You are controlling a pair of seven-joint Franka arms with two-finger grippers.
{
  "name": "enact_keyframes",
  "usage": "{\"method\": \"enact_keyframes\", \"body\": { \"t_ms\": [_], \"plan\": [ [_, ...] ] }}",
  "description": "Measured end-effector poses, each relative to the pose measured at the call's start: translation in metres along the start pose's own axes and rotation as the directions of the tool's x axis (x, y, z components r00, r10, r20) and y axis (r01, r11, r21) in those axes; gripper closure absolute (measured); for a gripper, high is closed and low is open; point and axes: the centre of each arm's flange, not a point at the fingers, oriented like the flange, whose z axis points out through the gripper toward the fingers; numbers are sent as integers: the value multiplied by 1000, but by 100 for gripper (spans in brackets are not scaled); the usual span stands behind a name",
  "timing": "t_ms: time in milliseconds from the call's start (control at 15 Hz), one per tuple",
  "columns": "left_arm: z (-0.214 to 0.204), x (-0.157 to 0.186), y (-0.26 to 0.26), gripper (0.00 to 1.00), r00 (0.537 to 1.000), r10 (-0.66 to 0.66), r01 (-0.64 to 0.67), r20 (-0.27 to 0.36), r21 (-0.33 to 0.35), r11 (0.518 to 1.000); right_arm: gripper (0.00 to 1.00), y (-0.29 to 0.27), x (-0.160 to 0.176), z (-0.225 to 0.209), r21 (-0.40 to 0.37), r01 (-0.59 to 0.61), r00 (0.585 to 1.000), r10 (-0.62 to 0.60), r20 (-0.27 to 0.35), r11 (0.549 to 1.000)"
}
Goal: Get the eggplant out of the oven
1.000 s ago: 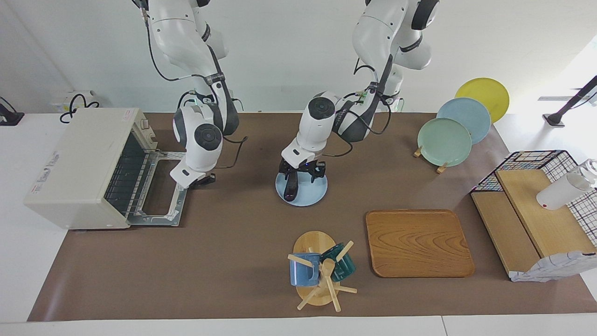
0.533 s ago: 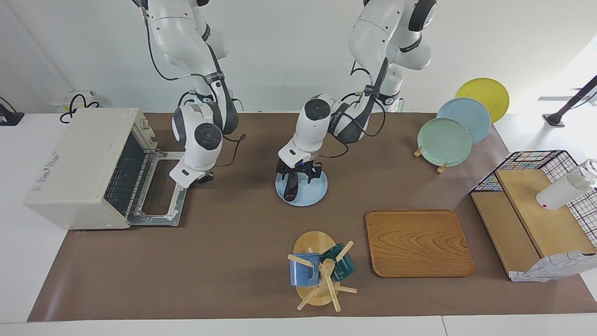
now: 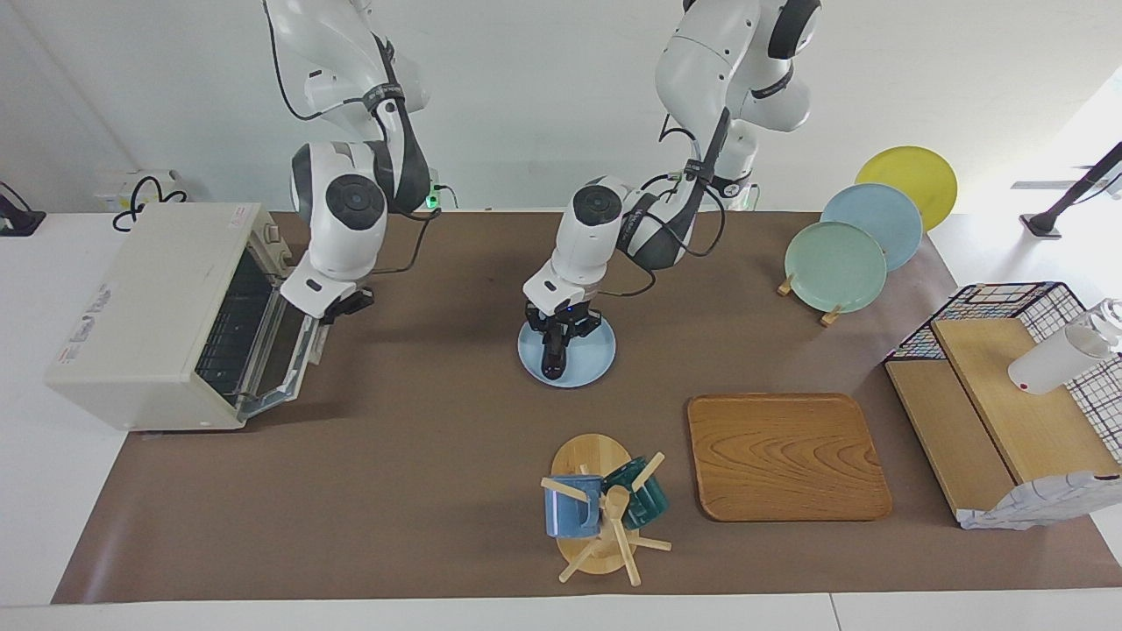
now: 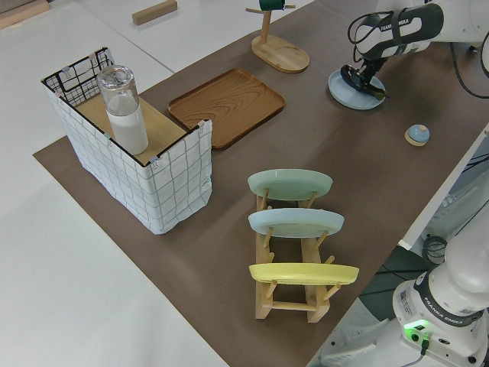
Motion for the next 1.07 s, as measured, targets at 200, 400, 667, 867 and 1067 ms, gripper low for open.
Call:
{"method": "enact_keyframes", "body": {
  "t_ms": [200,400,667,867,1067],
  "plan": [
    [0,1,-2,60,1000,-3,3,-2,1,1000,99,41,-16,-11,6,6,1000,-6,-1,1000],
    [-11,9,-11,60,1000,-21,21,3,10,1000,99,77,-29,-11,12,-2,1000,2,-2,1000],
    [-96,52,-83,60,997,-70,70,11,31,997,99,107,-39,-10,74,-67,998,68,-4,995],
    [-147,94,-159,60,994,-113,113,-9,31,993,89,117,-48,-12,111,-80,997,79,11,991],
    [-160,130,-261,60,988,-148,149,-33,34,988,78,113,-58,-36,158,-90,996,89,9,983]
  ]
}}
